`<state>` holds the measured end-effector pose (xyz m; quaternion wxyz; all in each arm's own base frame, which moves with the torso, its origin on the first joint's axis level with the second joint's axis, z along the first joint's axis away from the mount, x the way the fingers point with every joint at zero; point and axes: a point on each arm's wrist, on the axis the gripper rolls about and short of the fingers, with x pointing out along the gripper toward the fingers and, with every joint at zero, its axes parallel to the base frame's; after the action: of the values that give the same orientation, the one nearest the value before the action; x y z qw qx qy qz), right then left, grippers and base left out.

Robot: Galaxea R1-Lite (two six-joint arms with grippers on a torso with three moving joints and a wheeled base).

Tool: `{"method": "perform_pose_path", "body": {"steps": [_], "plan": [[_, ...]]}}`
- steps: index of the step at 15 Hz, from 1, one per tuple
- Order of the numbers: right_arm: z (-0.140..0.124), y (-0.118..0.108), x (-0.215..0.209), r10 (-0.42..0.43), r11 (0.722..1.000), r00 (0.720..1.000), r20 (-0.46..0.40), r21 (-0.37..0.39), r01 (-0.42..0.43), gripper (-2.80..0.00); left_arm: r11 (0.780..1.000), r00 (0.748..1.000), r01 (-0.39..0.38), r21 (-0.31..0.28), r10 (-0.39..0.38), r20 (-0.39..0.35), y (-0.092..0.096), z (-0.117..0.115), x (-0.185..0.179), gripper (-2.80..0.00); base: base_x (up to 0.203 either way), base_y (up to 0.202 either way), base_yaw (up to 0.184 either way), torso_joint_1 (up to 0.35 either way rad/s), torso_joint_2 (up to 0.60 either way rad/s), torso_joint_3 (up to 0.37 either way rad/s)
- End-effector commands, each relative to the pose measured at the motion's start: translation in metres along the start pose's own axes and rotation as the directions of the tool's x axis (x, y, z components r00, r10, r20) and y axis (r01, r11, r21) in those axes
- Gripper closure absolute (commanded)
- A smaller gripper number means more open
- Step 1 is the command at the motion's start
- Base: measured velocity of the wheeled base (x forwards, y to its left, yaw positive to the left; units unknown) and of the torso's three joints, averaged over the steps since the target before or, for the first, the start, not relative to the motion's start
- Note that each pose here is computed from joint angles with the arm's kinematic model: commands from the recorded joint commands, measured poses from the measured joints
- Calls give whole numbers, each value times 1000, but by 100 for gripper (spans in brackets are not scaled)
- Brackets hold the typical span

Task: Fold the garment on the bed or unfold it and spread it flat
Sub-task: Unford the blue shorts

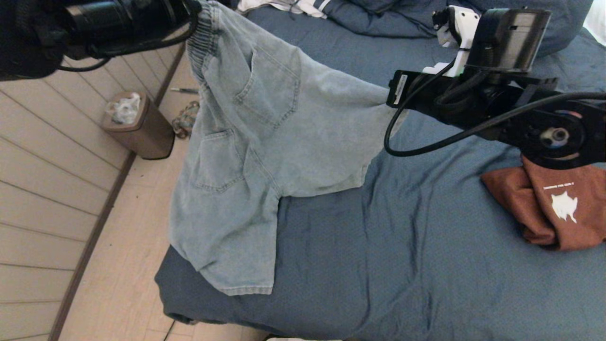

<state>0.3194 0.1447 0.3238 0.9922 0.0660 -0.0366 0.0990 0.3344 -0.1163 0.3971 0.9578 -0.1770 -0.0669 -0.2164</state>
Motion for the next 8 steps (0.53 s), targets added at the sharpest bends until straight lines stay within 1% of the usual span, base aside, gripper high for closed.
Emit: {"method": "perform_pose_path", "body": {"steps": [1, 5, 6, 7, 8], "plan": [[-26, -10, 28, -40, 999, 999, -33, -18, 40, 0, 1000, 997, -21, 15, 22, -74, 19, -49, 38, 0, 0, 0, 0, 0, 0, 0], [-41, -27, 53, -92, 995, 995, -43, -26, 91, 0, 997, 992, 0, 80, 11, -125, 17, -83, 57, 0, 0, 0, 0, 0, 0, 0], [-42, -32, 58, -104, 994, 994, -31, -22, 103, -280, 995, 990, -4, 95, 17, -137, 16, -90, 60, -112, 0, 0, 0, 0, 0, 0], [-42, -34, 59, -108, 994, 994, -20, -20, 107, -280, 994, 990, -33, 108, 47, -132, 15, -96, 63, -280, 0, 0, 0, 0, 0, 0], [-44, -35, 60, -109, 994, 994, -23, -22, 108, -280, 991, 991, -56, 118, 70, -117, 15, -100, 67, -280, 0, 0, 0, 0, 0, 0]]}}
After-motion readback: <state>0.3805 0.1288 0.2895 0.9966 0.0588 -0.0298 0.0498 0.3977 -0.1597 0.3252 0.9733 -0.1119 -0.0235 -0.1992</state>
